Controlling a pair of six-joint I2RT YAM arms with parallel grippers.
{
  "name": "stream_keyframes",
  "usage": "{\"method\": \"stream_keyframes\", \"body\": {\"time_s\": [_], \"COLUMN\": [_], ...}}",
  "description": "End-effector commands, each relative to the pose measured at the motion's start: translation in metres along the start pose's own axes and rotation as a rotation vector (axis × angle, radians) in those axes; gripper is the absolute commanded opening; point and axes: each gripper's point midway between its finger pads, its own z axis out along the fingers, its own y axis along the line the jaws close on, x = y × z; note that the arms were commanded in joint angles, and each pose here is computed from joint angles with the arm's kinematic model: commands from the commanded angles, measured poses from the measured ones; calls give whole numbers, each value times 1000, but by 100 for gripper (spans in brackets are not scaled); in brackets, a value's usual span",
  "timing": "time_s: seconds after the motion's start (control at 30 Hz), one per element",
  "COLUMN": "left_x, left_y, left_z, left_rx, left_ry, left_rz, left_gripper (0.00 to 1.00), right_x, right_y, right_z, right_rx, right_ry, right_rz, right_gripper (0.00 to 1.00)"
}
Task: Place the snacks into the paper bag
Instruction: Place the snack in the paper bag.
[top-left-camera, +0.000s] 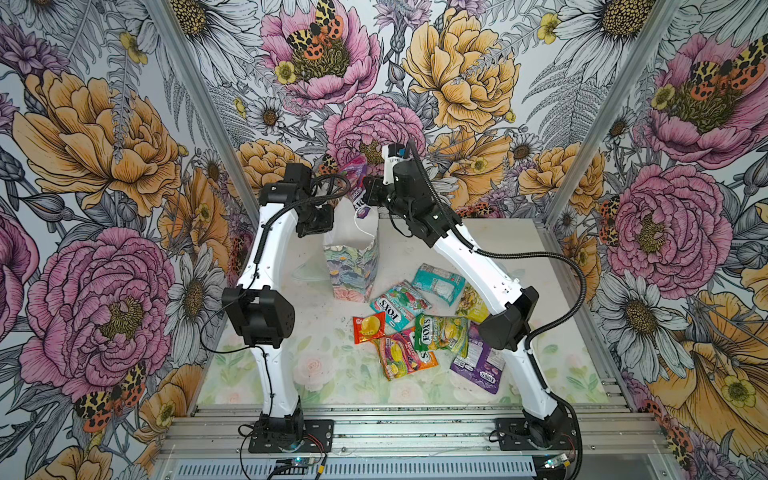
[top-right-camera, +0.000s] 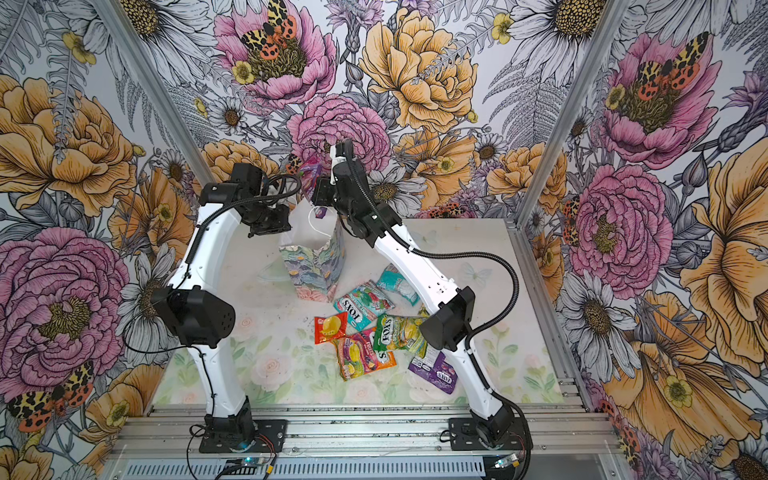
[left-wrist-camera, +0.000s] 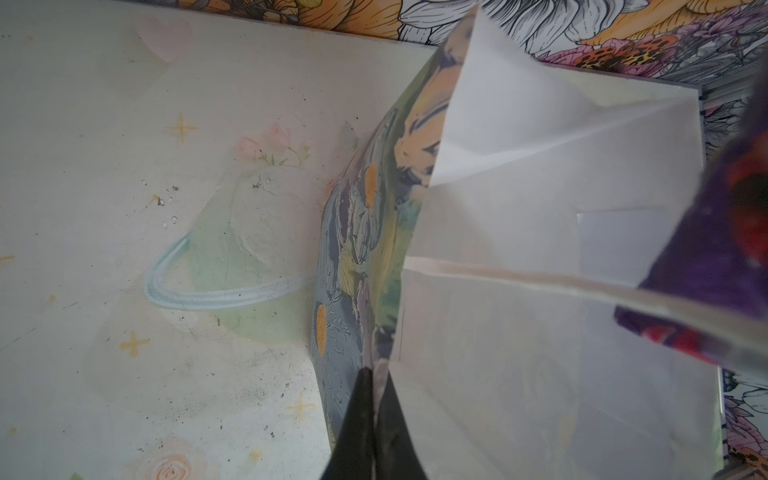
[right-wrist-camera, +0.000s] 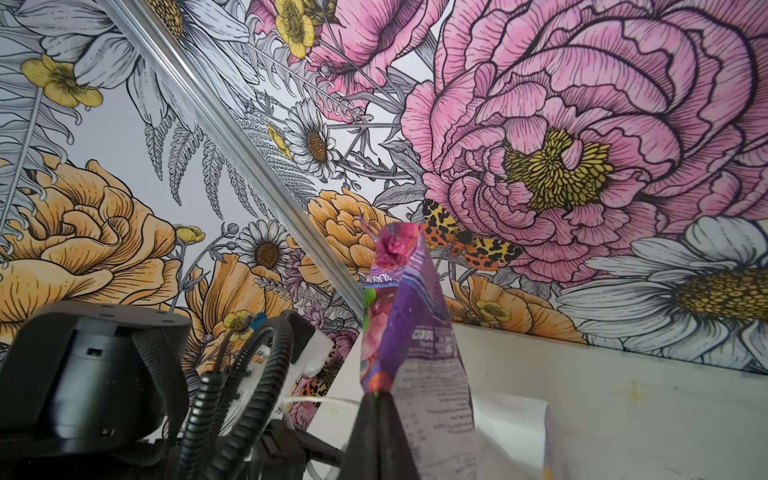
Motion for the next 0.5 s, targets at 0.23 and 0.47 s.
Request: {"method": "stream_keyframes", "body": {"time_s": [0.23,0.47], "left_x": [-6,-6], "left_y": [-9,-10], "left_z": [-24,-24], "left_rx": [34,38], "left_ry": [-54,-54], "left_rz": [-22,-29], "left_gripper": [0,0], "right_x": [-22,4], "right_y": [24,22], "right_z": [-52,-54], "right_rx": [23,47], "right_ry": [-25,43], "right_rz": [-49,-68], "right_gripper": [0,0]}}
